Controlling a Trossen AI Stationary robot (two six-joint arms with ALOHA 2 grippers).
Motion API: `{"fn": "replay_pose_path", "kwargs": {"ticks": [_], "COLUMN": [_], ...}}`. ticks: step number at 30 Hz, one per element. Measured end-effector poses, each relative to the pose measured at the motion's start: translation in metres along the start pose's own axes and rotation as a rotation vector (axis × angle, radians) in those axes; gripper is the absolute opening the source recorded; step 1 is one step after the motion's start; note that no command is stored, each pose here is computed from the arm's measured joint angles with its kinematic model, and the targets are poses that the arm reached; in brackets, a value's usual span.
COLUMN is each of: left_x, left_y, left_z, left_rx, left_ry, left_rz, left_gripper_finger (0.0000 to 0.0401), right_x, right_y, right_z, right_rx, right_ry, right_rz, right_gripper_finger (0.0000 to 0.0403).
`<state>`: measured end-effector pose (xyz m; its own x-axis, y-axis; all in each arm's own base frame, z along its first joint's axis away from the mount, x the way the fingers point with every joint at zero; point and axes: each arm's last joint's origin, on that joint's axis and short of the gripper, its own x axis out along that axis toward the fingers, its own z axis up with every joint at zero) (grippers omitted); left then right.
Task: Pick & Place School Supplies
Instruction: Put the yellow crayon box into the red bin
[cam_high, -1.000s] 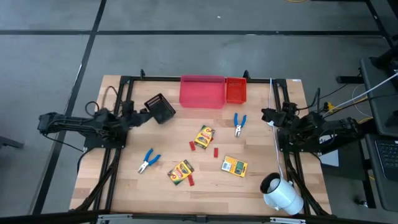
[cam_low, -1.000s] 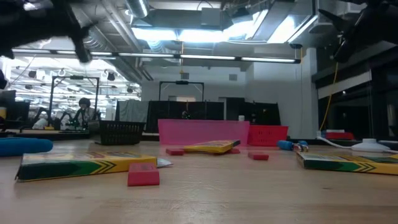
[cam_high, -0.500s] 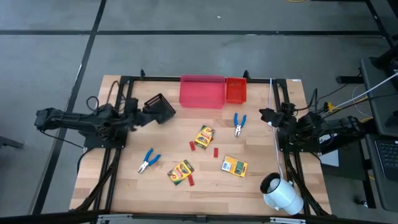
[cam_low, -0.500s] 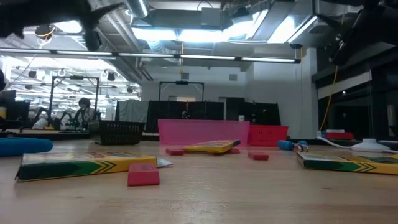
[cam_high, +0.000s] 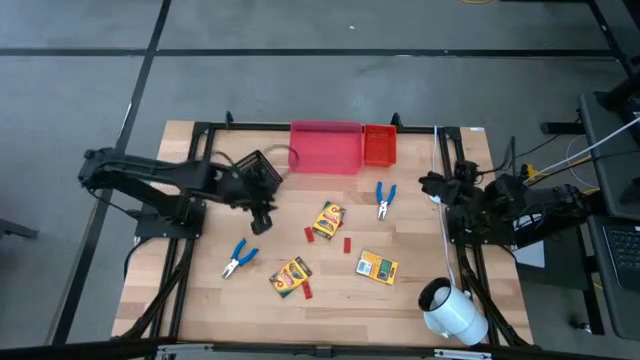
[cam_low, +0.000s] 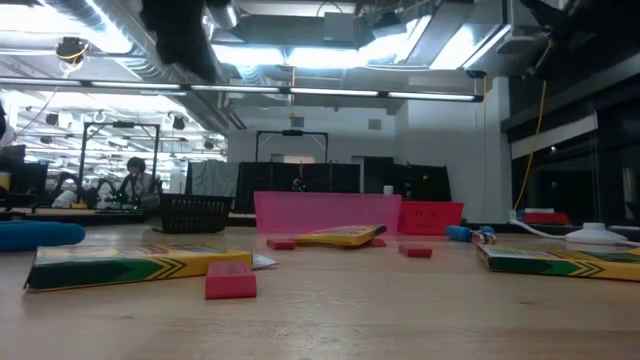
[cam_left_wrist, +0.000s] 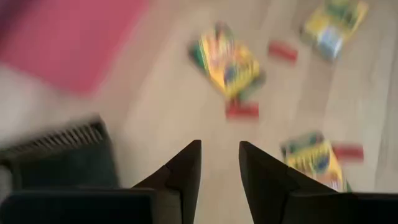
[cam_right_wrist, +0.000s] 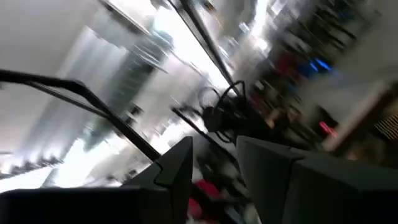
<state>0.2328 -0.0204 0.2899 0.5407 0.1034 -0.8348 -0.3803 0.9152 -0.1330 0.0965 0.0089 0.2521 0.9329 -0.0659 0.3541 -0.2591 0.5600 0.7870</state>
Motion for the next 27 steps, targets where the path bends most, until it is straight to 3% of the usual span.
{"fn": "replay_pose_path", "kwargs": {"ticks": [5, 9, 14, 16, 19, 22, 27], "left_x": [0.036, 0.048, 0.062, 0.07, 0.081, 0.089, 0.086], "left_y": [-0.02, -0.033, -0.031, -0.022, -0.008, 0.0, 0.0], "left_z": [-0.013, -0.024, -0.028, -0.026, -0.026, -0.024, -0.012], "left_rx": [-0.201, -0.387, -0.562, -0.649, -0.754, -0.78, -0.806], "left_ry": [0.022, -0.117, -0.366, -0.428, -0.396, -0.339, -0.419], "left_rz": [-0.199, -0.367, -0.455, -0.464, -0.403, -0.341, -0.407], "left_gripper_finger": [0.0134, 0.0163, 0.0189, 0.0192, 0.019, 0.0184, 0.0181], "right_x": [0.016, 0.025, 0.024, 0.026, 0.032, 0.04, 0.051], "right_y": [0.014, 0.019, 0.011, 0.007, 0.002, 0.0, -0.017], "right_z": [0.004, 0.003, -0.004, -0.008, -0.015, -0.022, -0.042], "right_rx": [-0.018, -0.036, -0.016, 0.025, 0.089, 0.166, 0.241], "right_ry": [0.241, 0.416, 0.526, 0.568, 0.594, 0.585, 0.541], "right_rz": [-0.199, -0.349, -0.498, -0.538, -0.58, -0.614, -0.808], "right_gripper_finger": [0.0131, 0.0131, 0.0131, 0.0131, 0.0131, 0.0131, 0.0131]}}
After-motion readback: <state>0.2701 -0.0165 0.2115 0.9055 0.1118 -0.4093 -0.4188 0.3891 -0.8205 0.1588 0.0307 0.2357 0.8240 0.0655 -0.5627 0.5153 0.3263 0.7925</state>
